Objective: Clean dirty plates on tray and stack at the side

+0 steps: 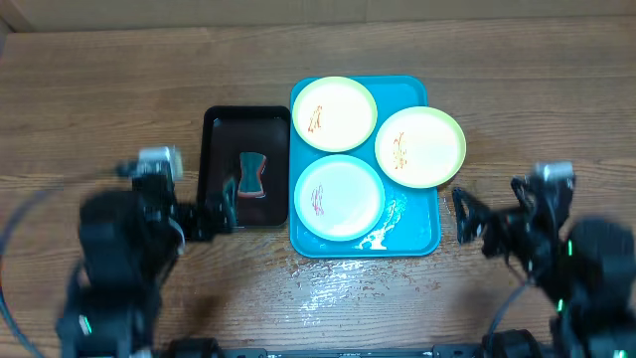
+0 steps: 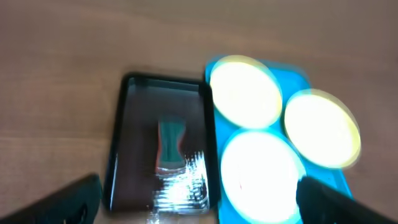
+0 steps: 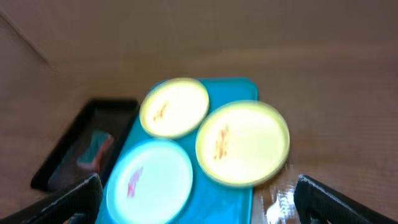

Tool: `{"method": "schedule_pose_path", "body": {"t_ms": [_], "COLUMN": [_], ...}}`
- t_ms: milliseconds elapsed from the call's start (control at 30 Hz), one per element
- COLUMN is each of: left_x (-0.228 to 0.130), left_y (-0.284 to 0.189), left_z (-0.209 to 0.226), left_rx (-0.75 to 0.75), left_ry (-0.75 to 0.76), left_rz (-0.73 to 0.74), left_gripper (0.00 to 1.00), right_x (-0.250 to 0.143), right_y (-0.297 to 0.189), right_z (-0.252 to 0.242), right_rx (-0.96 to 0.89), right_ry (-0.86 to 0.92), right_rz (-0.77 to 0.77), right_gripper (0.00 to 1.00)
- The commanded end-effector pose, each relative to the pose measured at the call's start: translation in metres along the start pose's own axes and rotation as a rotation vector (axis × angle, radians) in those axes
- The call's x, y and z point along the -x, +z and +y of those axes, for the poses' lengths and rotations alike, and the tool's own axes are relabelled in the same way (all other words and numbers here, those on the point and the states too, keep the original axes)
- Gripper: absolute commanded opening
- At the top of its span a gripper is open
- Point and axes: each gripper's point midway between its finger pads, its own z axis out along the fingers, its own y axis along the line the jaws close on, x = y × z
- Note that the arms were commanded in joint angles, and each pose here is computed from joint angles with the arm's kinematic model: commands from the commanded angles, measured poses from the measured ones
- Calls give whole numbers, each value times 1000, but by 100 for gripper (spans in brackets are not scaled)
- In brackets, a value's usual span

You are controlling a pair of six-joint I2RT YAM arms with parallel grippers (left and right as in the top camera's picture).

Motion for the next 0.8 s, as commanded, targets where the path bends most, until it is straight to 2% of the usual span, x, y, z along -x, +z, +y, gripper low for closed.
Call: {"method": "schedule_pose_path", "body": {"t_ms": [0, 100, 167, 267, 333, 467, 600, 700, 767], "left_x": [23, 25, 20, 6, -3, -14, -20, -20, -20], "left_y": [8, 20, 33, 48, 55, 66, 70, 70, 70], "left_z": [-9, -6, -3, -7, -6, -2, 0, 1, 3], "left_rx": [-19, 3, 13, -24, -29, -20, -33, -35, -24], "left_ry": [-11, -46, -72, -113, -133, -148, -95, -61, -56], "left_rz": [131, 265, 350, 447, 503, 572, 606, 603, 602], "left_gripper": [100, 100, 100, 100, 100, 100, 94, 93, 93], "right_x": [16, 20, 17, 5, -12, -69, -137, -163, -173], "right_y": [15, 33, 49, 65, 78, 108, 135, 157, 174], "right_z": [0, 3, 18, 32, 33, 24, 33, 36, 20], "right_rx": [-15, -8, 83, 181, 180, 75, 31, 16, -103], "right_ry": [16, 93, 205, 245, 252, 188, 111, 86, 123], "right_rz": [124, 218, 286, 376, 458, 648, 843, 888, 879], "right_gripper": [100, 100, 100, 100, 99, 82, 76, 73, 61]}}
